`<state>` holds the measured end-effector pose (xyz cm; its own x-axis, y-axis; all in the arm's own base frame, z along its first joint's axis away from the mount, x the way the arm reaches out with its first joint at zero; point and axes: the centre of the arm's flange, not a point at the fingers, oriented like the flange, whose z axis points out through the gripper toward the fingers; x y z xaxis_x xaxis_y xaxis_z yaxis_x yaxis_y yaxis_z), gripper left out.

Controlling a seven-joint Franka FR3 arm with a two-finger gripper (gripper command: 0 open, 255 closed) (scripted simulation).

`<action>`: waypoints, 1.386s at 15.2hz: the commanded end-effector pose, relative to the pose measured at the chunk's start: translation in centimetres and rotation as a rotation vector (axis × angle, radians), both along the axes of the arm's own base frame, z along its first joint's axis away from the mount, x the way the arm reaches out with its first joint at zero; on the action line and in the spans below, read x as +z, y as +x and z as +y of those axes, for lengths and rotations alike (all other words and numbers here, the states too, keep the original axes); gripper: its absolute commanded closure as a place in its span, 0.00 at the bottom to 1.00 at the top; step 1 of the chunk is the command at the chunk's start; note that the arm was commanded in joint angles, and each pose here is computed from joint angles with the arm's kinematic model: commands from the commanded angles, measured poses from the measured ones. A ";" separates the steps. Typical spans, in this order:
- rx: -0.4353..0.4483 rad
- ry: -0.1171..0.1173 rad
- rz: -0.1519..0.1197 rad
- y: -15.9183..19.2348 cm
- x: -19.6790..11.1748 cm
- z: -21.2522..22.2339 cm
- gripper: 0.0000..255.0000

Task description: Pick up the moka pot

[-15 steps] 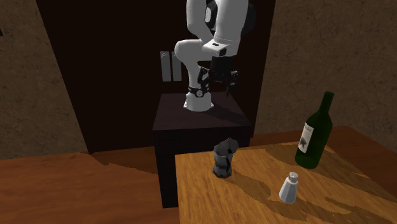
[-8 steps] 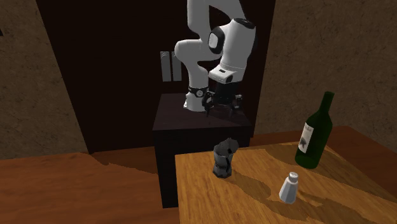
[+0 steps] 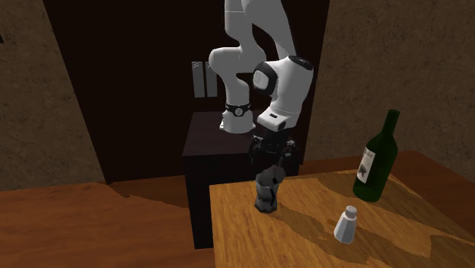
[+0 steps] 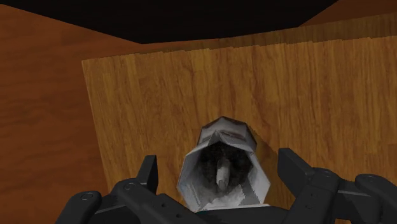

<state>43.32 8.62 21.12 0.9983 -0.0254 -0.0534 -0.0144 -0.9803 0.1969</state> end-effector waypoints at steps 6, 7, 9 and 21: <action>0.000 0.000 -0.001 0.0 -3.6 0.0 0.00; 0.000 0.000 -0.001 0.0 -3.6 0.0 0.00; 0.000 0.000 -0.001 0.0 -3.6 0.1 1.00; 0.000 0.000 -0.001 0.0 -1.5 0.0 1.00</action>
